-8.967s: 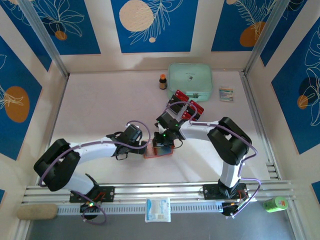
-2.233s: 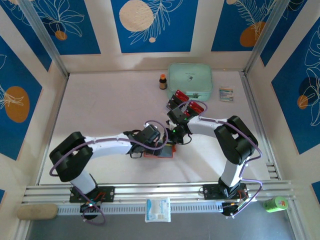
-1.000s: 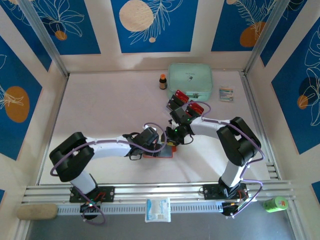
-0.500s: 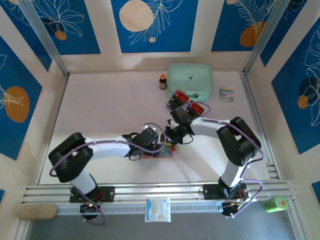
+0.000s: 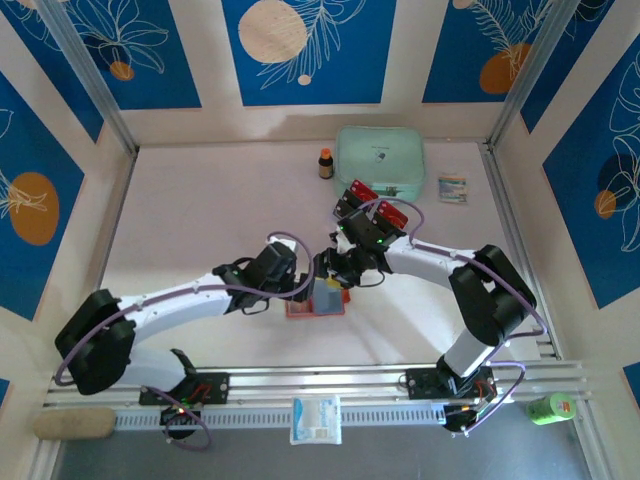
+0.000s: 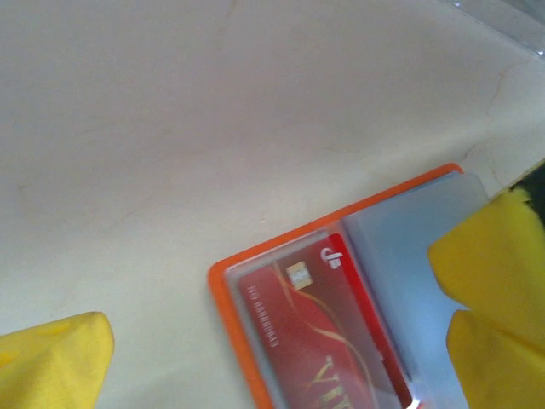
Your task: Put the credit cards into the card holder
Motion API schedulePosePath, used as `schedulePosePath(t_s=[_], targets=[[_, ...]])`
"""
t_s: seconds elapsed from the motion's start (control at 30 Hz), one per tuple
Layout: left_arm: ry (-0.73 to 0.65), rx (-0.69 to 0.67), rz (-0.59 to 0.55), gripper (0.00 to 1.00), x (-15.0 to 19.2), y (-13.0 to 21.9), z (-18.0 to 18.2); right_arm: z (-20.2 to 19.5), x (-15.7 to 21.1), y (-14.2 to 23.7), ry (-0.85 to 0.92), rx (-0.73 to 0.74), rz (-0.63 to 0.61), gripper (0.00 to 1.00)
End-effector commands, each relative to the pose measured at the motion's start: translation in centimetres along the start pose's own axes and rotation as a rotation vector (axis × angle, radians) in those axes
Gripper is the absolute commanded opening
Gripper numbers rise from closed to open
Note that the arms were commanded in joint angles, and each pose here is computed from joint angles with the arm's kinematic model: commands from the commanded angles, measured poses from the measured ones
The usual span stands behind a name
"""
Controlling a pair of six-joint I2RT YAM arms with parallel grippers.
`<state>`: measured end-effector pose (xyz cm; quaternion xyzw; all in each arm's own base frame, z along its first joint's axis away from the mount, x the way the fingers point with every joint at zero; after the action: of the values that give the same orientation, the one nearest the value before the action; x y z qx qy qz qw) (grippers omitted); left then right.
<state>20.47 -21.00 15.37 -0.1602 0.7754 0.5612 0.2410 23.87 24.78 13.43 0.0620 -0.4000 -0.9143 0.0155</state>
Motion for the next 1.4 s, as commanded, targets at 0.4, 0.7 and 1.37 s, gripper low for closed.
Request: schedulePosePath(t_s=[0.4, 0.7, 1.37], targets=[[0.12, -0.041, -0.091, 1.0, -0.5, 3.1, 4.9, 3.4, -0.5, -4.6, 0.009, -0.022, 0.099, 0.59], [0.128, -0.034, -0.069, 1.0, 0.0, 2.7, 5.3, 3.1, -0.8, -5.9, -0.012, -0.025, 0.115, 0.59], [0.119, 0.04, 0.066, 1.0, 2.2, -0.8, 4.8, 1.3, -1.0, -6.6, -0.08, 0.003, 0.112, 0.42]])
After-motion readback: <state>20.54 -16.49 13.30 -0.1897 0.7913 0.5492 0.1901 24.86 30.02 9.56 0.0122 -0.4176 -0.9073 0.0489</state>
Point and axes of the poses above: each hand's point on the last joint's axis, 136 mm out from that joint toward the fingers, its own y axis back along the fingers, its own z axis along the line the jaws close on, x = y × z, the point moved 8 cm from there along y, back along the fingers, and after that the axes turned 9 degrees about y, right-handed, at the moved point
